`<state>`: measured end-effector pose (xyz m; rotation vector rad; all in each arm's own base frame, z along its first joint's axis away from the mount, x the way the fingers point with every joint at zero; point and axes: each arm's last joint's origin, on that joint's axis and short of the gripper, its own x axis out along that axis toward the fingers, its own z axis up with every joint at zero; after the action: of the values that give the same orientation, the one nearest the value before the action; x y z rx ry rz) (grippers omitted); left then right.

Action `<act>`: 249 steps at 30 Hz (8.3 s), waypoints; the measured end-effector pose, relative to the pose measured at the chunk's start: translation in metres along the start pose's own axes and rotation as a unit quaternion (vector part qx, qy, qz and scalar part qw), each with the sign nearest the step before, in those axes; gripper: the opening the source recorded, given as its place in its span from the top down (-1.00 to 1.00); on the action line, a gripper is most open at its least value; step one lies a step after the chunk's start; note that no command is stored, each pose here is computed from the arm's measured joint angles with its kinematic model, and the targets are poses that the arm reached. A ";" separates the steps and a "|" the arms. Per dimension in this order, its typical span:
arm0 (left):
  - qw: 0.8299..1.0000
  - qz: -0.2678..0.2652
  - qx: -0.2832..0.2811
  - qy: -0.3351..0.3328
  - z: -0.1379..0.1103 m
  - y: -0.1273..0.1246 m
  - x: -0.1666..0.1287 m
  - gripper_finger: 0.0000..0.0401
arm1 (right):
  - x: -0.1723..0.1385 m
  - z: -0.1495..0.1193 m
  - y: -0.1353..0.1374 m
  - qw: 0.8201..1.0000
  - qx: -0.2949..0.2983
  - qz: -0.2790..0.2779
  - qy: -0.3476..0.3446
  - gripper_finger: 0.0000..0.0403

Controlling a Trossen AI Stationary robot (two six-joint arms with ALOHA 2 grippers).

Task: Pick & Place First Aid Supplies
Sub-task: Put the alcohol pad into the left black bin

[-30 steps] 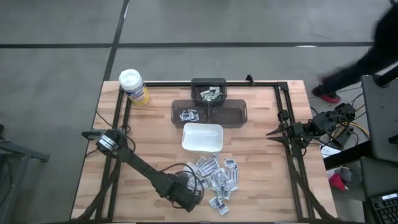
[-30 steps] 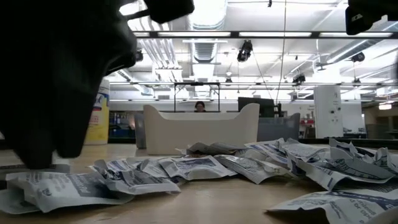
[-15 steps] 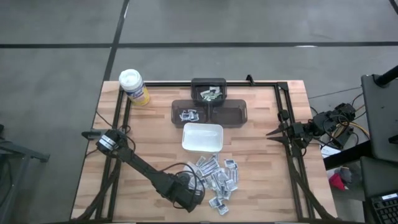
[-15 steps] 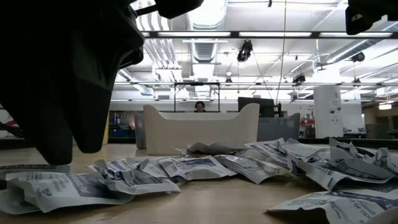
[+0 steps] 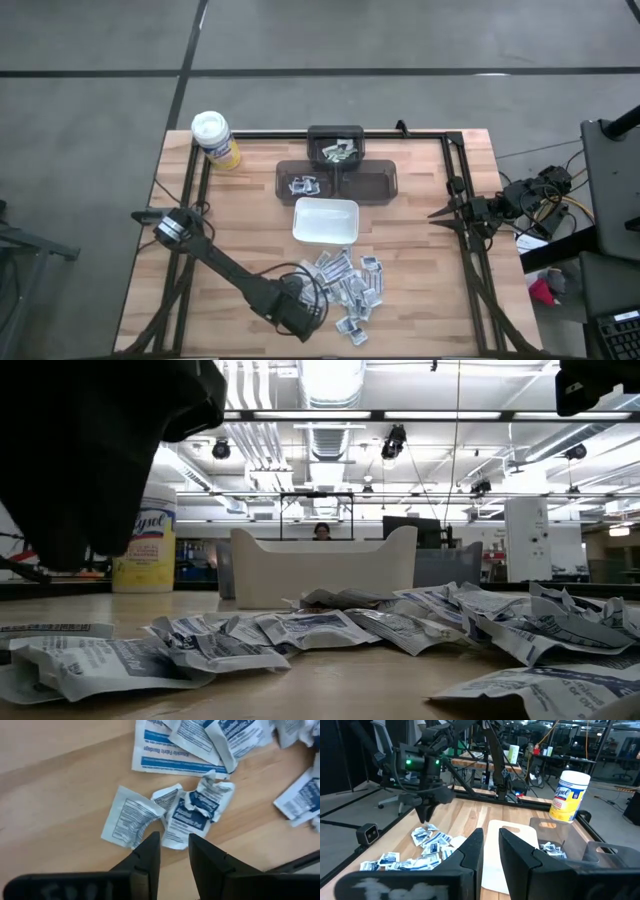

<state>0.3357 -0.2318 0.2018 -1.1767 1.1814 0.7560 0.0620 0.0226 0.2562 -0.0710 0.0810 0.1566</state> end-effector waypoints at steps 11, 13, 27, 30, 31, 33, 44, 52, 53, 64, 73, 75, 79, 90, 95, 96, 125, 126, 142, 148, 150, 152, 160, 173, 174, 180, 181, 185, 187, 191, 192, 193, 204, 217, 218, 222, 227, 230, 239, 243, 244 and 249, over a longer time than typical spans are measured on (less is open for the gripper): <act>1.000 0.009 0.013 0.004 -0.001 0.007 0.013 0.52 | 0.000 0.000 0.000 1.000 -0.002 0.000 0.000 0.71; 1.000 0.013 0.013 0.003 0.000 0.008 0.015 0.52 | 0.000 0.000 0.000 1.000 -0.002 0.000 0.000 0.71; 1.000 0.019 0.015 0.002 0.002 0.017 0.026 0.52 | 0.000 0.000 0.000 1.000 -0.002 0.000 0.000 0.71; 1.000 0.020 0.015 0.003 0.002 0.019 0.029 0.52 | 0.000 0.000 0.000 1.000 -0.002 0.000 0.000 0.71; 1.000 0.020 0.015 0.006 0.002 0.019 0.030 0.53 | 0.000 0.000 0.000 1.000 -0.002 0.000 0.000 0.71; 1.000 0.024 0.015 0.008 0.003 0.021 0.031 0.57 | 0.000 0.000 0.000 1.000 -0.002 0.000 0.000 0.71; 0.999 0.027 0.033 0.010 0.003 0.021 0.031 0.97 | 0.000 0.000 0.000 1.000 0.000 0.000 0.000 0.71; 0.998 0.049 0.043 0.005 0.003 0.021 0.019 0.99 | 0.000 0.000 0.000 1.000 0.002 0.000 0.000 0.71; 0.998 0.054 0.043 0.004 0.003 0.020 0.016 0.99 | 0.000 0.000 0.000 1.000 0.003 0.000 0.000 0.71; 0.984 -0.055 0.118 -0.125 0.004 -0.016 -0.039 1.00 | 0.000 0.000 0.000 1.000 0.004 0.000 0.000 0.71; 0.911 -0.054 0.248 -0.324 0.046 -0.047 -0.097 1.00 | 0.000 0.000 0.000 1.000 0.000 0.000 0.000 0.71; 0.899 -0.020 0.279 -0.337 0.068 -0.051 -0.106 1.00 | 0.000 0.000 0.000 1.000 -0.001 0.000 0.000 0.71; 0.878 0.061 0.331 -0.340 0.121 -0.051 -0.119 1.00 | 0.000 0.000 0.000 1.000 -0.002 0.000 0.000 0.71; 0.858 0.178 0.412 -0.250 0.268 -0.022 -0.131 1.00 | 0.000 0.000 0.000 1.000 -0.001 0.000 0.000 0.71; 0.861 0.180 0.429 -0.206 0.319 0.001 -0.138 1.00 | 0.000 0.000 0.000 1.000 0.000 0.000 0.000 0.71; 0.862 0.180 0.432 -0.197 0.327 0.006 -0.138 1.00 | 0.000 0.000 0.000 1.000 0.000 0.000 0.000 0.71; 0.856 0.146 0.490 -0.073 0.362 0.072 -0.032 1.00 | 0.000 0.000 0.000 1.000 0.008 0.000 0.000 0.71; 0.855 0.146 0.492 -0.073 0.362 0.072 -0.032 1.00 | 0.000 0.000 0.000 1.000 0.008 0.000 0.000 0.71; 0.860 0.139 0.485 -0.075 0.363 0.071 -0.032 0.73 | 0.000 0.000 0.000 1.000 0.017 0.000 0.000 0.71; 0.866 0.134 0.477 -0.074 0.363 0.071 -0.032 0.37 | 0.000 0.000 0.000 1.000 0.017 0.000 0.000 0.71; 0.866 0.134 0.477 -0.075 0.363 0.071 -0.032 0.25 | 0.000 0.000 0.000 1.000 0.017 0.000 0.000 0.71; 0.865 0.135 0.478 -0.073 0.362 0.071 -0.035 0.16 | 0.000 0.000 0.000 1.000 0.017 0.000 0.000 0.71; 0.866 0.120 0.474 -0.101 0.361 0.058 -0.077 0.07 | 0.000 0.000 0.000 1.000 0.017 0.000 0.000 0.71; 0.933 -0.006 0.341 -0.111 0.305 0.047 -0.149 0.06 | 0.000 0.000 0.000 1.000 0.020 0.000 -0.001 0.71; 0.936 -0.012 0.335 -0.109 0.297 0.045 -0.151 0.06 | 0.000 0.000 0.000 1.000 0.020 0.000 0.000 0.71; 0.945 -0.053 0.309 -0.090 0.240 0.025 -0.156 0.06 | 0.000 0.000 0.000 1.000 0.019 0.000 0.000 0.71; 0.947 -0.058 0.303 -0.084 0.230 0.021 -0.155 0.06 | 0.000 0.000 0.000 1.000 0.018 0.000 0.000 0.71; 0.956 -0.071 0.278 -0.058 0.190 0.009 -0.146 0.06 | 0.000 0.000 0.000 1.000 0.017 0.000 0.000 0.71; 0.960 -0.075 0.266 -0.049 0.170 0.003 -0.140 0.06 | 0.000 0.000 0.000 1.000 0.017 0.000 0.000 0.71; 0.968 -0.079 0.237 -0.033 0.132 -0.008 -0.124 0.06 | 0.000 0.000 0.000 1.000 0.015 0.000 0.000 0.71; 0.970 -0.082 0.227 -0.028 0.123 -0.010 -0.120 0.06 | 0.000 0.000 0.000 1.000 0.015 0.000 0.000 0.71; 0.972 -0.086 0.218 -0.023 0.114 -0.013 -0.115 0.06 | 0.000 0.000 0.000 1.000 0.015 0.000 0.000 0.71; 0.985 -0.081 0.153 0.027 0.037 -0.031 -0.046 0.06 | 0.000 0.000 0.000 1.000 0.017 0.000 0.000 0.71; 0.985 -0.030 0.165 0.048 0.013 -0.030 0.014 0.06 | 0.000 0.000 0.000 1.000 0.017 0.000 0.000 0.71; 0.985 -0.027 0.166 0.050 0.012 -0.029 0.016 0.06 | 0.000 0.000 0.000 1.000 0.016 0.000 0.000 0.71; 0.985 -0.024 0.166 0.051 0.011 -0.029 0.018 0.06 | 0.000 0.000 0.000 1.000 0.015 0.000 0.000 0.71; 0.985 -0.024 0.165 0.050 0.011 -0.029 0.018 0.06 | 0.000 0.000 0.000 1.000 0.015 0.000 0.000 0.71; 0.985 -0.028 0.161 0.049 0.013 -0.030 0.018 0.06 | 0.000 0.000 0.000 1.000 0.015 0.000 0.000 0.71; 0.992 -0.034 0.116 0.025 0.023 -0.033 0.018 0.06 | 0.000 0.000 0.000 1.000 0.017 0.000 0.000 0.71; 0.992 -0.037 0.120 0.000 0.024 -0.033 0.018 0.06 | 0.000 0.000 0.000 1.000 0.017 0.000 0.000 0.71; 0.991 -0.037 0.126 -0.001 0.024 -0.033 0.018 0.06 | 0.000 0.000 0.000 1.000 0.017 0.000 0.000 0.71; 0.985 -0.028 0.169 -0.003 0.024 -0.032 0.021 0.06 | 0.000 0.000 0.000 1.000 0.017 0.000 0.000 0.71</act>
<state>0.3776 -0.2198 0.1902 -0.9195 1.2121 0.4917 0.0620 0.0226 0.2562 -0.0374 0.0833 0.1552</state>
